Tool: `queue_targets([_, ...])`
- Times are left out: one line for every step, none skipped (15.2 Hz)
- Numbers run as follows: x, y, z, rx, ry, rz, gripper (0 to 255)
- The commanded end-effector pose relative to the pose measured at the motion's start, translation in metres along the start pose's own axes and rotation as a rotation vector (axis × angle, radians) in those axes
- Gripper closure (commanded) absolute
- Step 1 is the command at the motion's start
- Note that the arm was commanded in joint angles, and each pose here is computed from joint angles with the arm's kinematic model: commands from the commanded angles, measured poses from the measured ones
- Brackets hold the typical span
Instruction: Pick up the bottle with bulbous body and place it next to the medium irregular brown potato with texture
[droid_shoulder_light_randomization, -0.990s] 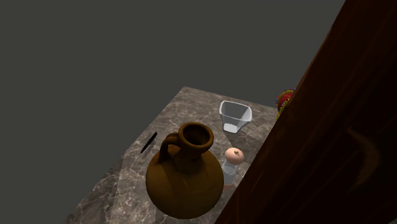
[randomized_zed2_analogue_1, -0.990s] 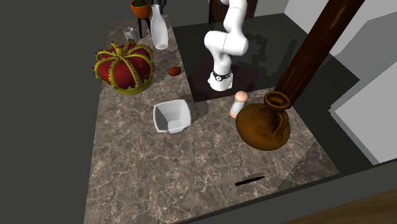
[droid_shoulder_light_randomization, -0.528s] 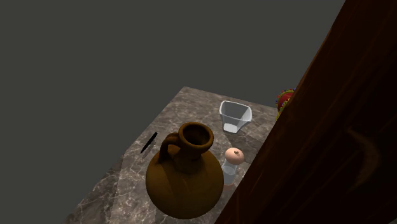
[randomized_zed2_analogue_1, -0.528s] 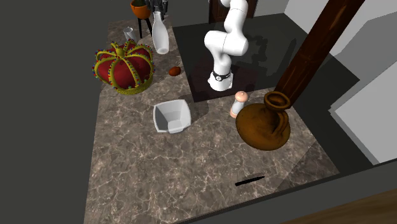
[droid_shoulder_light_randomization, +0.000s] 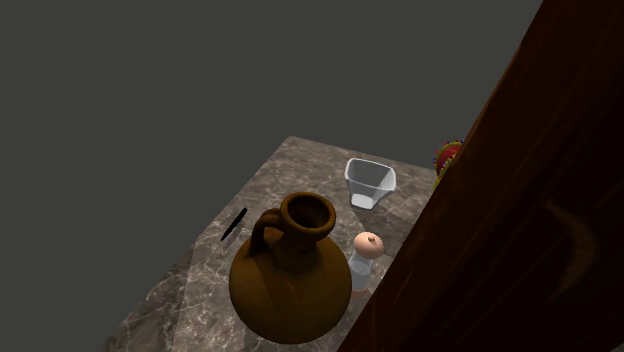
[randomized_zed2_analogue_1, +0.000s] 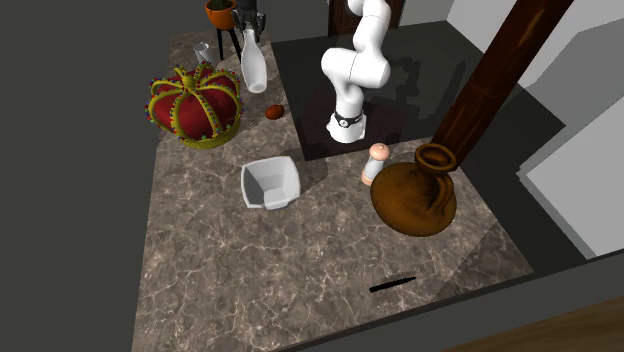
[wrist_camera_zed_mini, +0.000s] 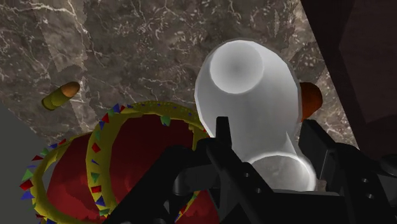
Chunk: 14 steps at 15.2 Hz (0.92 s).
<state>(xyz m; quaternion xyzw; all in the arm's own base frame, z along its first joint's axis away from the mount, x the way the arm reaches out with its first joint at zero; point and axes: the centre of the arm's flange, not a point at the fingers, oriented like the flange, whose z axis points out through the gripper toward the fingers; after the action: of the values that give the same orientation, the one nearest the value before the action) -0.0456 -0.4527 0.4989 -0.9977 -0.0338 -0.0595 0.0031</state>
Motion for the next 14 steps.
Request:
queue_targets([-0.001, 0.000, 0.011, -0.001, 0.000, 0.000, 255])
queue_targets([-0.001, 0.000, 0.016, -0.001, 0.000, 0.000, 255])
queue_targets([-0.002, 0.000, 0.021, -0.001, 0.000, 0.000, 255])
queue_targets([-0.003, 0.000, 0.026, -0.001, 0.000, 0.000, 255])
queue_targets([-0.003, 0.000, 0.032, -0.001, 0.000, 0.000, 255])
queue_targets([-0.004, 0.000, 0.037, -0.001, 0.000, 0.000, 255])
queue_targets([-0.005, 0.000, 0.042, -0.001, 0.000, 0.000, 255])
queue_targets([-0.005, 0.000, 0.047, -0.001, 0.000, 0.000, 255])
queue_targets([-0.006, 0.000, 0.053, -0.001, 0.000, 0.000, 255])
queue_targets([-0.006, 0.000, 0.058, -0.001, 0.000, 0.000, 255])
queue_targets([-0.007, 0.000, 0.066, -0.001, 0.000, 0.000, 255])
queue_targets([-0.007, 0.000, 0.066, -0.001, 0.000, 0.000, 255])
queue_targets([-0.007, 0.000, 0.066, -0.001, 0.000, 0.000, 255])
queue_targets([-0.007, 0.000, 0.066, -0.001, 0.000, 0.000, 255])
